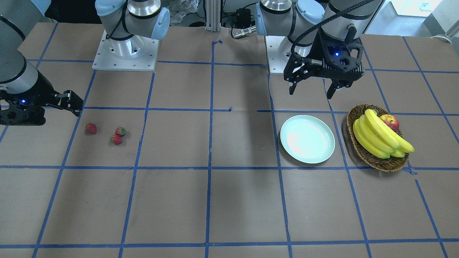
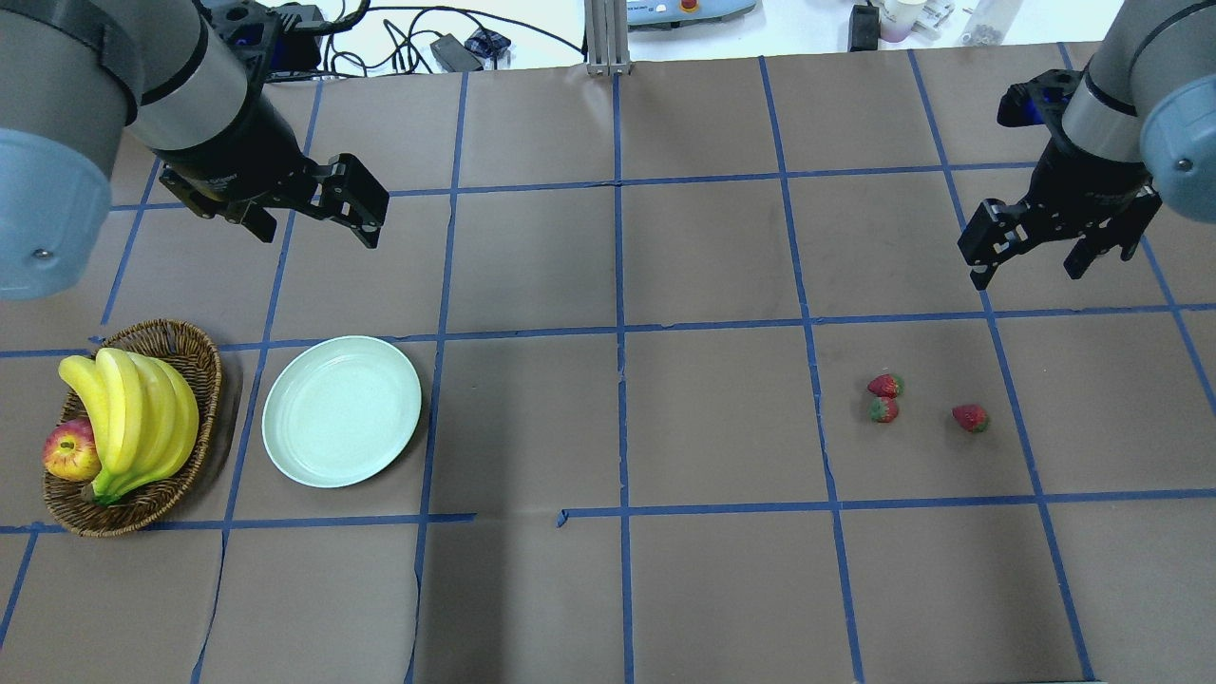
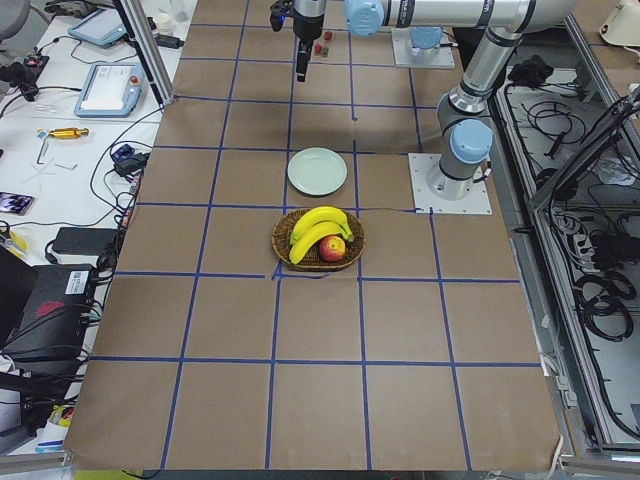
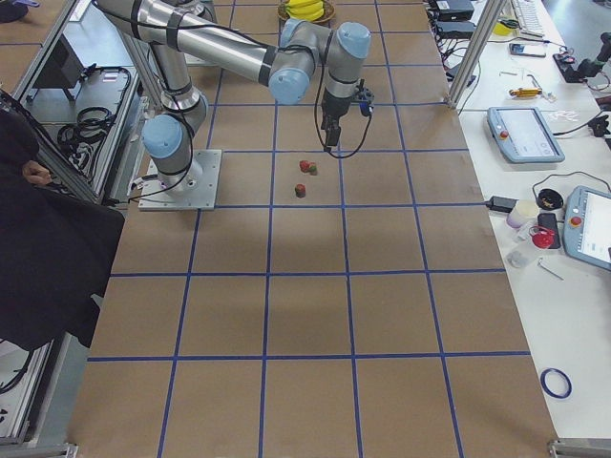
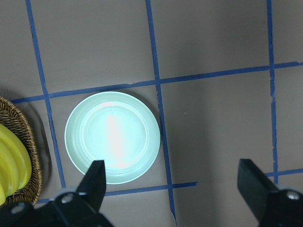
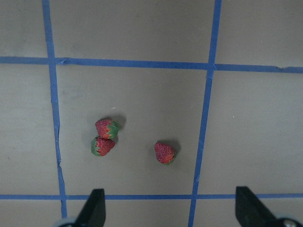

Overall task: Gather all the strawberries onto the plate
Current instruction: 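Move the right gripper down over the lone strawberry, then close the right gripper on the lone red strawberry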

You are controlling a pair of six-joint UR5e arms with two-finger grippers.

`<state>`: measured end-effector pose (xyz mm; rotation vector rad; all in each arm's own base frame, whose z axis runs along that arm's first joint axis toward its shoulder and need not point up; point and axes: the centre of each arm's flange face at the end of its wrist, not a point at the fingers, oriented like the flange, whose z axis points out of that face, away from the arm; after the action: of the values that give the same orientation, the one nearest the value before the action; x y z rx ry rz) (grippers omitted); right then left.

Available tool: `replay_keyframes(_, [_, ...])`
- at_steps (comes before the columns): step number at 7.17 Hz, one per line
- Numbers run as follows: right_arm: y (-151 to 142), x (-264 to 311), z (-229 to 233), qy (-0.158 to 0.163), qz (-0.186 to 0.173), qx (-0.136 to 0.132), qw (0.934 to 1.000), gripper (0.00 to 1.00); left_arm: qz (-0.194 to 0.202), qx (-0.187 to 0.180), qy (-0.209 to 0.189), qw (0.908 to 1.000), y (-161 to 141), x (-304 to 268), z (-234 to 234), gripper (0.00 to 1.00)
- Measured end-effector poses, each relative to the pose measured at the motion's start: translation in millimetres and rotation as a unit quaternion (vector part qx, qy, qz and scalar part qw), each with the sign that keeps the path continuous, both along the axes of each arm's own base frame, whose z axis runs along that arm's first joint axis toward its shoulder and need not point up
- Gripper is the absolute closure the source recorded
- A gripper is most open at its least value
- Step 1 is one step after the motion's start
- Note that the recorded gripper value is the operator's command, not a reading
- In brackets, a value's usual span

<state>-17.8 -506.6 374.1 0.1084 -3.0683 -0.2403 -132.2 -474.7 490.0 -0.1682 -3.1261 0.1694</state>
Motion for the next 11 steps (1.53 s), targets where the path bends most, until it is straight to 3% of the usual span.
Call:
replay_keyframes(4, [52,-7,-84,0.010,0.060,-0.013,0.9980,0.00,0.010,0.001,0.001,0.9999,0,-1,-1,0.00])
replay_keyframes(7, [88,-40,-139,-0.012,0.087,0.003,0.9961,0.00,0.010,0.002,0.002,0.9999,0,-2,-2,0.00])
replay_keyframes(11, [79,-41,-186,-0.019,0.093,-0.069,0.9932,0.01,0.009,0.005,0.002,0.9999,-1,-3,-5,0.00])
